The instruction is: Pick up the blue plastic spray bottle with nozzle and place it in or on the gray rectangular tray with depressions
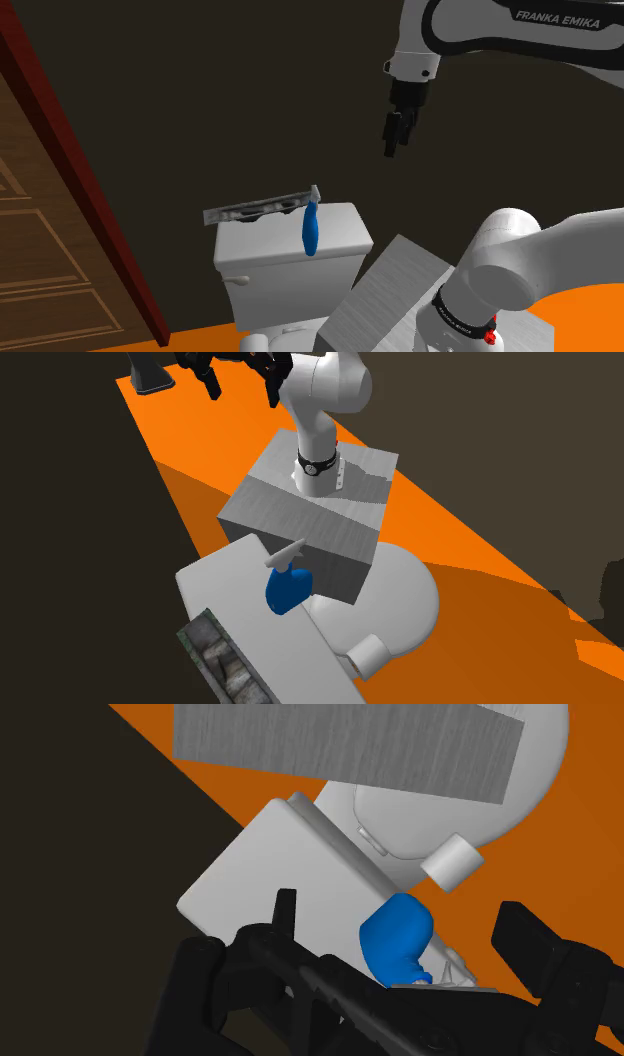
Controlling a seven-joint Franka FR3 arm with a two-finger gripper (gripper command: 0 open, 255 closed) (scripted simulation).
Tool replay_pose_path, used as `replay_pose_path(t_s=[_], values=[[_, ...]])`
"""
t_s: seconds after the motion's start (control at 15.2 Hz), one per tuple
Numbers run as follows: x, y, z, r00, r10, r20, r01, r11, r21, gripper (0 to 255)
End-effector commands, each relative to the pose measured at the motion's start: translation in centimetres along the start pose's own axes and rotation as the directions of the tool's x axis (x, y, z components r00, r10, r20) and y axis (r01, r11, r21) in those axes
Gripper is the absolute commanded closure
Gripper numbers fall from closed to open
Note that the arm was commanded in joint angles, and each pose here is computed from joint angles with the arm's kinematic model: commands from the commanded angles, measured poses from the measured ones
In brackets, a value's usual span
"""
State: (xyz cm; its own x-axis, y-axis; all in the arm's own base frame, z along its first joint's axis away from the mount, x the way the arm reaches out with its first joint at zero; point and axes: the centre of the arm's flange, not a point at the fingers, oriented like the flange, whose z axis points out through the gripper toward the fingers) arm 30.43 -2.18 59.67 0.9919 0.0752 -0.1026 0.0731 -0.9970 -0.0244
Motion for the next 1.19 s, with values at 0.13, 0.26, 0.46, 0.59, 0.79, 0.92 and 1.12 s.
replay_pose_path(t_s=[0.13,0.26,0.46,0.59,0.79,0.92,1.12], values=[[-0.4,-1.7,2.2,0.997,0.059,-0.048,-0.06,0.998,-0.012,0],[-0.6,-3.4,4.4,0.989,0.117,-0.096,-0.12,0.993,-0.02,0],[-0.4,-5.8,7.8,0.965,0.202,-0.168,-0.209,0.977,-0.028,0],[-0.1,-7.4,10.1,0.942,0.256,-0.216,-0.268,0.963,-0.029,0],[0.8,-9.7,13.5,0.898,0.333,-0.287,-0.355,0.935,-0.026,0],[1.6,-11.1,15.7,0.862,0.381,-0.333,-0.411,0.912,-0.02,0],[3.2,-13.1,19.0,0.799,0.448,-0.401,-0.491,0.871,-0.005,0]])
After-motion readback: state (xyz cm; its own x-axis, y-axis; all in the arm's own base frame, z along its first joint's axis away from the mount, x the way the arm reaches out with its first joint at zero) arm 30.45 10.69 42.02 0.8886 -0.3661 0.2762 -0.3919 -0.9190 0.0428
